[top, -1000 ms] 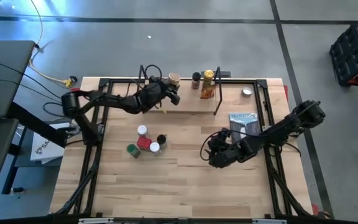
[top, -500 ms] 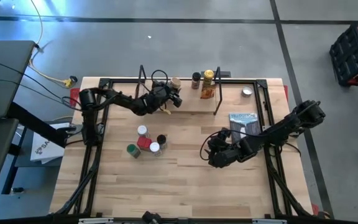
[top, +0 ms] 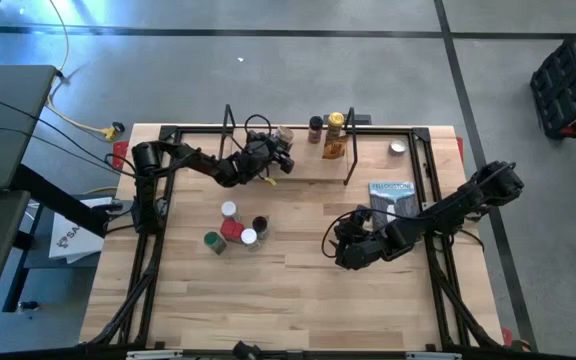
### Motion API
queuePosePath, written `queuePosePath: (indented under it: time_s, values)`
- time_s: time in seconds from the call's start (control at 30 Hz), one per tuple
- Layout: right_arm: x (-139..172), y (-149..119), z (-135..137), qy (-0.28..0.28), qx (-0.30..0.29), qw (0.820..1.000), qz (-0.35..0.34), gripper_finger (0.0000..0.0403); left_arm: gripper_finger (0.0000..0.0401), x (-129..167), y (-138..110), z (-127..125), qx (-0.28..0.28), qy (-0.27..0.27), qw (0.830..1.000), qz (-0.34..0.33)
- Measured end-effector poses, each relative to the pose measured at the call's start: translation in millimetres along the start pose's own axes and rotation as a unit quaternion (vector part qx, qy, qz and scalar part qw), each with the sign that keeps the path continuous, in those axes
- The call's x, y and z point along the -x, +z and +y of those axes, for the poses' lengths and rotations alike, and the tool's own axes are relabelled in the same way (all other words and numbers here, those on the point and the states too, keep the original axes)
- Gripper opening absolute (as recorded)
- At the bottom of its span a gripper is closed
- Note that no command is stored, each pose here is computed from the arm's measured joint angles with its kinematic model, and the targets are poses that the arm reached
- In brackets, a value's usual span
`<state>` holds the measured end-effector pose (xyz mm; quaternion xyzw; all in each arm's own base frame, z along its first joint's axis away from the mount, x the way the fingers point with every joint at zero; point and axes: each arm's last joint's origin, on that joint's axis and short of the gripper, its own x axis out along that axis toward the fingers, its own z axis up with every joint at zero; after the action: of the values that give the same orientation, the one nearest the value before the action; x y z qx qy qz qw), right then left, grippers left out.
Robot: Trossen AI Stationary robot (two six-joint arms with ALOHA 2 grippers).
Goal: Shelf spices
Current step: Put the gold seasoning bottle on the shelf
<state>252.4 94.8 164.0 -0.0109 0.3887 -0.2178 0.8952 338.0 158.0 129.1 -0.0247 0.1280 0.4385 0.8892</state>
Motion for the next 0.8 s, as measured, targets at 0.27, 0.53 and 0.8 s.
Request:
queuePosePath:
  time_s: [0.27,0.53,0.8]
  values:
    - [0.0,0.0,0.0,0.000,0.000,1.000,0.000,0.0312,0.0264,4.1,2.6,-7.3,-0.030,-0.021,0.999,-0.029]
    - [-2.9,8.5,-0.4,0.005,-0.015,0.999,-0.028,0.0312,0.0264,15.7,1.1,-10.7,-0.029,-0.031,0.996,-0.073]
    - [-13.3,61.0,-19.9,-0.021,0.017,0.991,-0.130,0.0312,0.0264,42.3,3.9,-31.6,-0.077,-0.056,0.984,-0.150]
